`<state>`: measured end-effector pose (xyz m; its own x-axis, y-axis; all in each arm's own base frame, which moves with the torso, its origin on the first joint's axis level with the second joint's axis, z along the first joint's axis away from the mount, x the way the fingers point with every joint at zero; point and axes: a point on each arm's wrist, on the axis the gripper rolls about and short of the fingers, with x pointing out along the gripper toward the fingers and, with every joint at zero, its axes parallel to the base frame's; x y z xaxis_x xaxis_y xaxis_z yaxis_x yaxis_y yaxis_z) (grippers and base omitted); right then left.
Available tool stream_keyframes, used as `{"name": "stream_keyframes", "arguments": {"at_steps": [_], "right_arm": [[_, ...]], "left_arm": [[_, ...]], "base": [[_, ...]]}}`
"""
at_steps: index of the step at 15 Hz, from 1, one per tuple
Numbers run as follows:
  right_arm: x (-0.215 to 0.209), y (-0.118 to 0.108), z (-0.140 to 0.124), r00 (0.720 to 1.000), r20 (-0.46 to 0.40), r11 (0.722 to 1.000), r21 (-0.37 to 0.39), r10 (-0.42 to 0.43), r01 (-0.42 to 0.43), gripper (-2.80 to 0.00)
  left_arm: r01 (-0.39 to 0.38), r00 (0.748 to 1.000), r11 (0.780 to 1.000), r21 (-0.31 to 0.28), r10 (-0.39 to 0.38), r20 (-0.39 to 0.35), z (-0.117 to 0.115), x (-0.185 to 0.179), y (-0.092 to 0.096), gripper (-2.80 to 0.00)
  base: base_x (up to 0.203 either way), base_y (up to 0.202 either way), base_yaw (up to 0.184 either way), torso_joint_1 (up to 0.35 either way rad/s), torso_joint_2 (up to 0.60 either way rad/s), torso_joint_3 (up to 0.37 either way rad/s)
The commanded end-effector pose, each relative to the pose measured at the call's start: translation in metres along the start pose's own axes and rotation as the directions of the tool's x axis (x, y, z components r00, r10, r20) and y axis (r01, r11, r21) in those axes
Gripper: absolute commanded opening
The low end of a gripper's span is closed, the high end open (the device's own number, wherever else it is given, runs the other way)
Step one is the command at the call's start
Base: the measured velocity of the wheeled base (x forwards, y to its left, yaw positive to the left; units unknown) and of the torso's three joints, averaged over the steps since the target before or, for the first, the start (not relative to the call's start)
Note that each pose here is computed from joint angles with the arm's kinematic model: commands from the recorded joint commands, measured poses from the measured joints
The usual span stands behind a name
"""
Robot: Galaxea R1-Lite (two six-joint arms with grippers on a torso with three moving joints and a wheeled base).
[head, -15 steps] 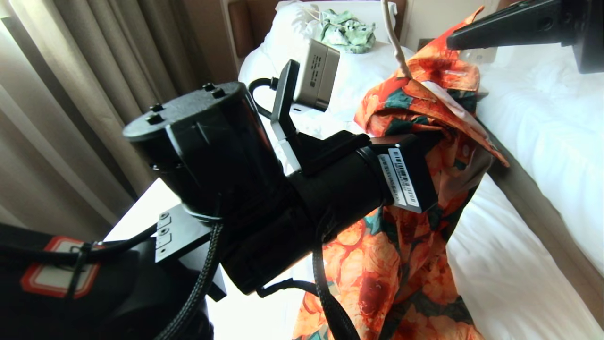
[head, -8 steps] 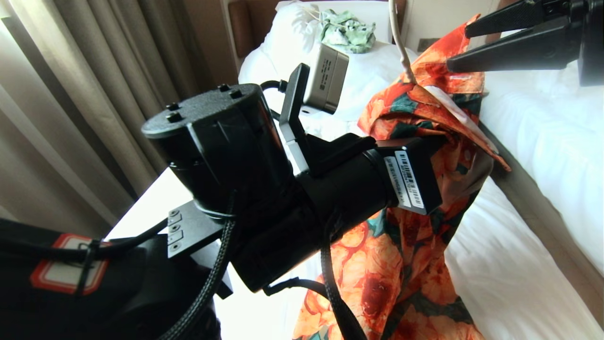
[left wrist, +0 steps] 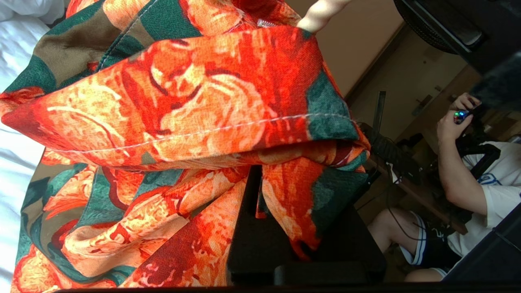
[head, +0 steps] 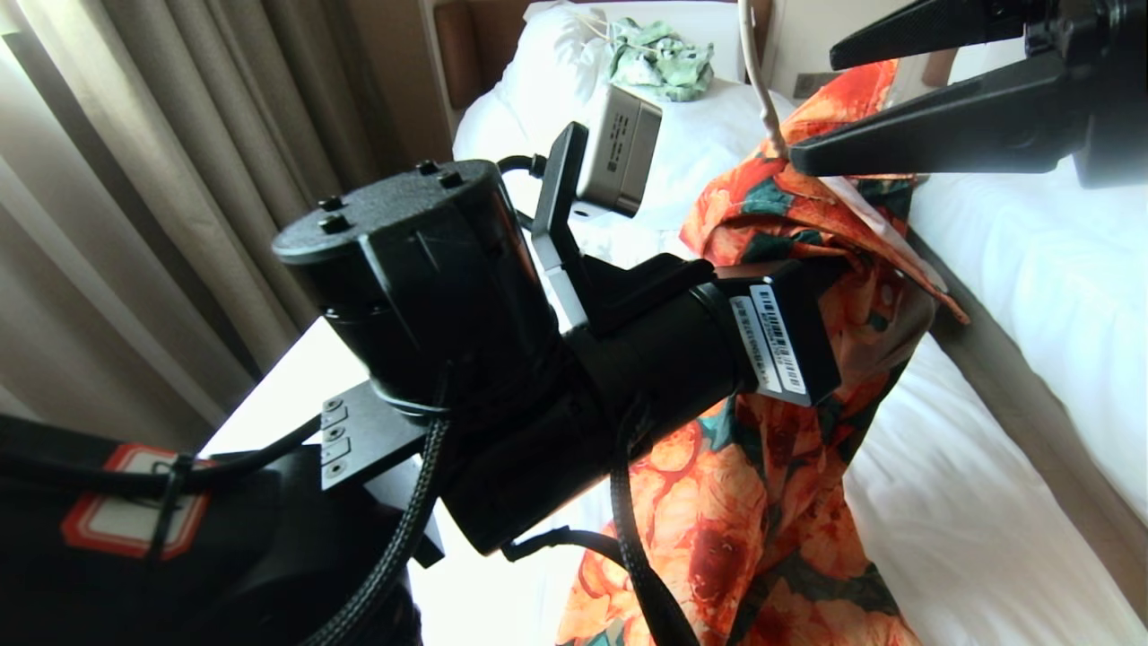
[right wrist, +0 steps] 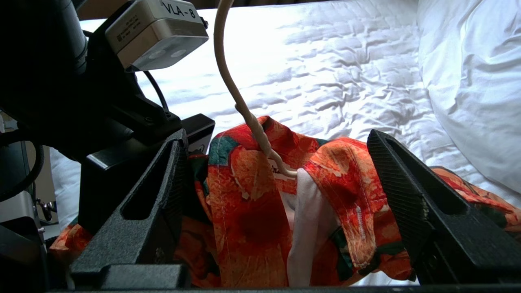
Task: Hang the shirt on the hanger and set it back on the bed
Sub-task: Take the clothes hanger out of the clothes
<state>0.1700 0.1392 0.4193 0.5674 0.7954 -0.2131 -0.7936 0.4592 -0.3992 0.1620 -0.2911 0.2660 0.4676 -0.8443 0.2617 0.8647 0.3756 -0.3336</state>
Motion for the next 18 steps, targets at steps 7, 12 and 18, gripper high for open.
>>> {"name": "stream_keyframes", "arguments": {"at_steps": [7,12,18], "right_arm": [[0.046,-0.002,-0.009,1.0,0.001,0.999,-0.007,0.032,-0.032,0.0],[0.058,0.002,-0.007,0.999,0.019,0.999,-0.014,0.05,-0.049,-2.8],[0.058,0.002,-0.008,0.999,0.015,0.999,-0.012,0.045,-0.045,-2.8]], "left_arm": [[0.003,1.0,1.0,0.0,-0.003,0.02,0.006,-0.003,-0.001,-2.8],[0.003,1.0,1.0,-0.001,-0.003,0.026,0.008,-0.003,-0.001,-2.8],[-0.006,1.0,1.0,0.001,0.006,0.024,0.007,-0.003,0.002,-2.8]], "base": [[0.0,0.0,0.0,0.0,0.0,0.0],[0.0,0.0,0.0,0.0,0.0,0.0],[0.0,0.0,0.0,0.0,0.0,0.0]]}}
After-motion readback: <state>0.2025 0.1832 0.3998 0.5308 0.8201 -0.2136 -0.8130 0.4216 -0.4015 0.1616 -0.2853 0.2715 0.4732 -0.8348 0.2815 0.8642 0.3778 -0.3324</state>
